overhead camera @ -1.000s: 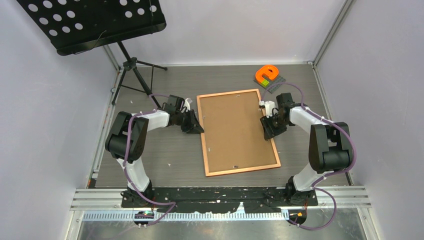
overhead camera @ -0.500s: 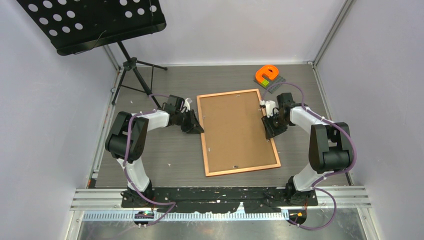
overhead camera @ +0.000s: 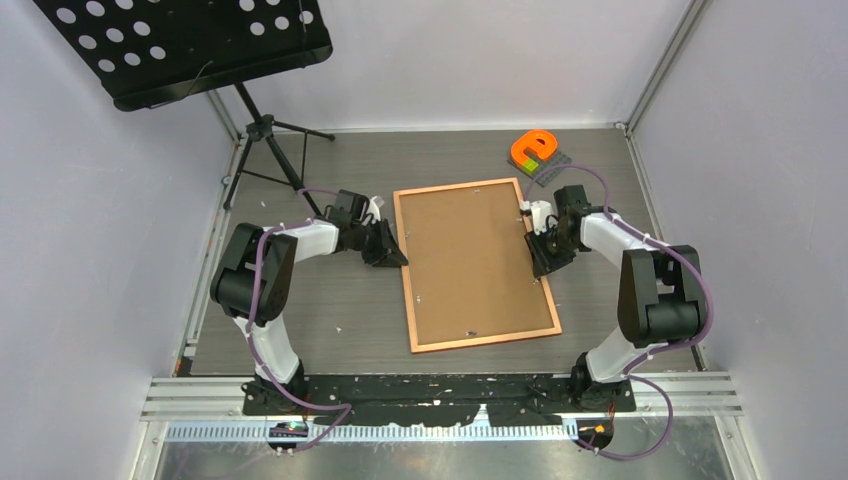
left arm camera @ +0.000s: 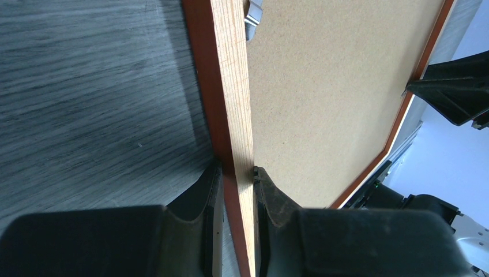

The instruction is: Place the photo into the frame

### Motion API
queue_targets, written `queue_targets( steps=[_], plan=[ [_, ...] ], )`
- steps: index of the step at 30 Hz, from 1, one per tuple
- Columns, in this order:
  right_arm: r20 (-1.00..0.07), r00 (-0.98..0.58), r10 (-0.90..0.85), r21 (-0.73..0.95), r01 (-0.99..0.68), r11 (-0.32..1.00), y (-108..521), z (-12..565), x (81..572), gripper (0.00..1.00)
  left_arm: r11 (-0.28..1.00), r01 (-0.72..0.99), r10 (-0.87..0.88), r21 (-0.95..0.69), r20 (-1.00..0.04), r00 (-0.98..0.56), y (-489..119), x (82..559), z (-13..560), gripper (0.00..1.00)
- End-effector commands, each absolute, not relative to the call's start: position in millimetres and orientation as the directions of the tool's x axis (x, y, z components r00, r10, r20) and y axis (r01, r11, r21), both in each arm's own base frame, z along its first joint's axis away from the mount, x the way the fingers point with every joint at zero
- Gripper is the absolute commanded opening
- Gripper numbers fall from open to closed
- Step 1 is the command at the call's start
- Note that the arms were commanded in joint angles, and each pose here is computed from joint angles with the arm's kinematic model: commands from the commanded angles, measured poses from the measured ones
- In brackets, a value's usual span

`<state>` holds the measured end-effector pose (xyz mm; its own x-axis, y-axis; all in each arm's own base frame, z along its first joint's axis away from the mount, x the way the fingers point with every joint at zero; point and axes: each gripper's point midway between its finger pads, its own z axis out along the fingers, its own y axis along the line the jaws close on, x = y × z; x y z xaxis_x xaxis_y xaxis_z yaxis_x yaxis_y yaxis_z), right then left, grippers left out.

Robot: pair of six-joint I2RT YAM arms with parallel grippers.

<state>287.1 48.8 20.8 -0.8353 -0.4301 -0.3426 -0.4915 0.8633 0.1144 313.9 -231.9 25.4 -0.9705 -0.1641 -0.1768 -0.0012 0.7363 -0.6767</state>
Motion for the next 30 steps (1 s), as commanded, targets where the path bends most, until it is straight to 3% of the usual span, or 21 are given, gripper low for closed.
queue_targets(
  steps=[1,15,25,30],
  plan=[
    [-0.322,-0.82,-0.473,0.044,-0.513,0.857,34.3,12.7,287.6,0.35,0.795,-0.049,-0.136,-0.605,-0.099,-0.986,-219.4,291.0,-8.4,0.1],
    [-0.337,-0.766,-0.548,0.082,-0.604,0.793,42.4,20.6,284.7,0.36,0.795,-0.054,-0.14,-0.605,-0.095,-0.986,-218.8,291.0,-9.0,0.1],
    [-0.332,-0.698,-0.634,0.095,-0.694,0.714,44.8,25.1,283.4,0.51,0.795,-0.057,-0.143,-0.604,-0.096,-0.985,-217.9,292.1,-8.8,0.1],
    [-0.33,-0.687,-0.647,0.103,-0.708,0.699,45.8,26.6,285.5,0.53,0.794,-0.058,-0.145,-0.605,-0.096,-0.985,-217.5,292.4,-8.5,0.1]
  ],
)
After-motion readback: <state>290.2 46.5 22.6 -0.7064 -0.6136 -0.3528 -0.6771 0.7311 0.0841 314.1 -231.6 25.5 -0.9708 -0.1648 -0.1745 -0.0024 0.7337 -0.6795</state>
